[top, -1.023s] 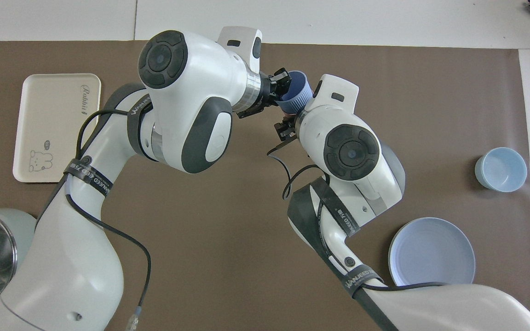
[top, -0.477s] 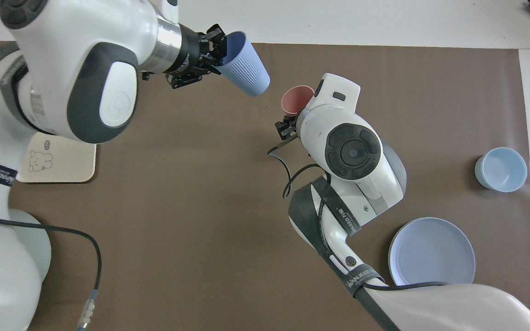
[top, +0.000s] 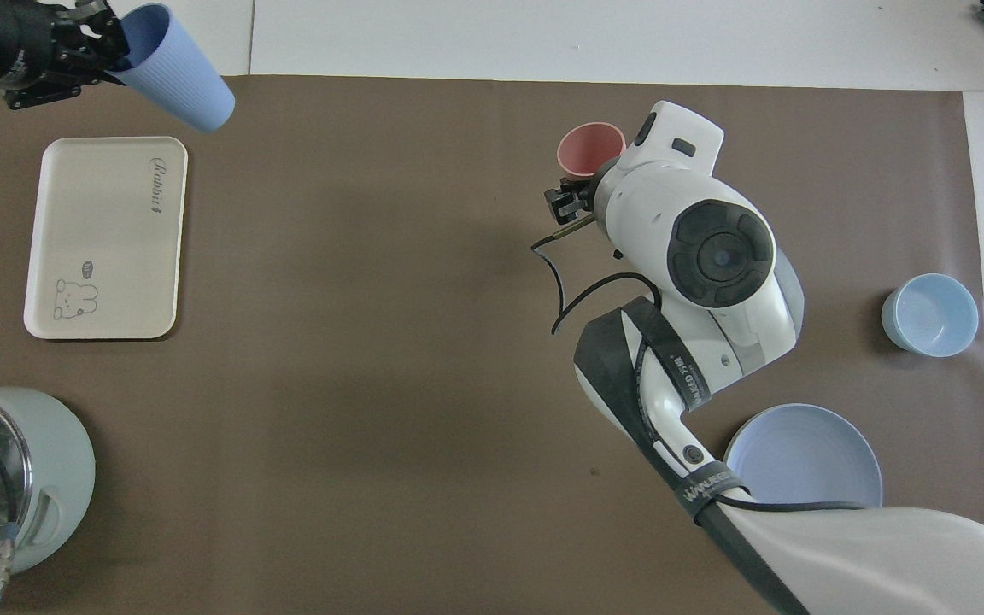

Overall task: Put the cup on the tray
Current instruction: 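Carry the blue cup to the tray while the right gripper holds the pink cup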

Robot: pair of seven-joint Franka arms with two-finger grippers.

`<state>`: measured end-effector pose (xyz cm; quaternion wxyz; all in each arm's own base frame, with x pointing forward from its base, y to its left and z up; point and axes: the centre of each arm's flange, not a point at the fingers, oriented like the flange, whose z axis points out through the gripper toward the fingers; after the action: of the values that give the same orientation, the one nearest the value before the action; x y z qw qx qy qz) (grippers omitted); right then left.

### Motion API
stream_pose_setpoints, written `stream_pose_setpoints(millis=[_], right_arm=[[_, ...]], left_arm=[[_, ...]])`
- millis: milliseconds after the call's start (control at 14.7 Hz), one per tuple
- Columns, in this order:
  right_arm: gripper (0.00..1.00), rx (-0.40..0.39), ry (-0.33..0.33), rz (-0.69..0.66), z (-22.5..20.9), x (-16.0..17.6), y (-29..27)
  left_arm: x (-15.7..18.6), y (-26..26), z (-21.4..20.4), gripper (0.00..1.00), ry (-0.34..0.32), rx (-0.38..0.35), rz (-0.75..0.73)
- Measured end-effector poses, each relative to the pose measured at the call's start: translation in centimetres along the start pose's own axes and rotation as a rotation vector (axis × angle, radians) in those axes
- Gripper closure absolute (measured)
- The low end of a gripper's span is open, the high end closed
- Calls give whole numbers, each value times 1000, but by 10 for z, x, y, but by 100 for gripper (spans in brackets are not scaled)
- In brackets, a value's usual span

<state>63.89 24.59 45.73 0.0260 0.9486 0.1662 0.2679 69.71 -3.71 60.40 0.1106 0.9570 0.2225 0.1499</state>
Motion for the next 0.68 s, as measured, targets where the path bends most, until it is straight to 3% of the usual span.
stream_pose_setpoints(millis=[136,273,477,682], right_arm=[[18,31,26,41,3,2,36],[18,112,59,66,6,3,69],[18,244,120,76,14,-7,123],[18,337,198,94,24,-30,182]], left_arm=[[27,-70,5,93,28,31,71],[38,-135,14,93,70,59,142],[26,-222,44,93,119,110,226],[0,-257,86,93,152,134,243]])
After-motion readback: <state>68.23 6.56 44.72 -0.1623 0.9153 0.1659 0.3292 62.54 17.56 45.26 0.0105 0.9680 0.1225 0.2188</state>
